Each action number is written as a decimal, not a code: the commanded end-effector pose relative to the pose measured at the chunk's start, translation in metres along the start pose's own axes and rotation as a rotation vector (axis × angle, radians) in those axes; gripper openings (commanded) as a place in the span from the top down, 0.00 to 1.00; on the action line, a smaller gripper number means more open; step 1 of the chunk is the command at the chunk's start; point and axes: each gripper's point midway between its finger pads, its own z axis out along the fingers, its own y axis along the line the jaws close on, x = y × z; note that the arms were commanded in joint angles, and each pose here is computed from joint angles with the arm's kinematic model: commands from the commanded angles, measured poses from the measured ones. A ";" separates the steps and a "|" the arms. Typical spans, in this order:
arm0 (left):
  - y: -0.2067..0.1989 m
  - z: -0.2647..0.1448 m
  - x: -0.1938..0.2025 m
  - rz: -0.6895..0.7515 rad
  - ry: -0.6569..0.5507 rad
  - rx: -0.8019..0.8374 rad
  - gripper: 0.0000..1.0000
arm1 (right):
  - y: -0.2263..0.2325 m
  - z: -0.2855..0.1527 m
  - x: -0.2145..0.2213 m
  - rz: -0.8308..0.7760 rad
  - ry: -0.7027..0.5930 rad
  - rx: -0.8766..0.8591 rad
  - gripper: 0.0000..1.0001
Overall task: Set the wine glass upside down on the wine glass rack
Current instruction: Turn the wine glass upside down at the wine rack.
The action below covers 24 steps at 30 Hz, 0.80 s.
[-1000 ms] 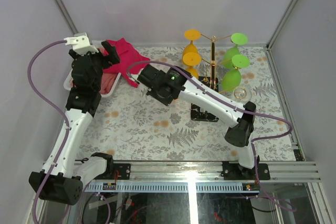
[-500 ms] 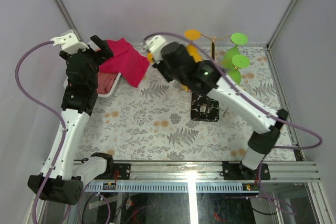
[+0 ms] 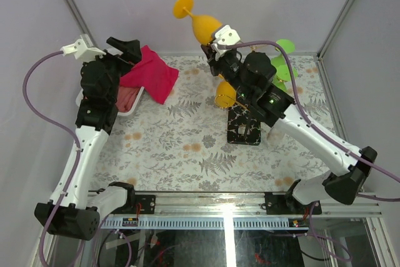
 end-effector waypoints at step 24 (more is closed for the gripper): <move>-0.090 0.026 0.030 -0.574 0.034 0.241 0.00 | 0.012 0.061 0.013 0.065 -0.208 -0.186 1.00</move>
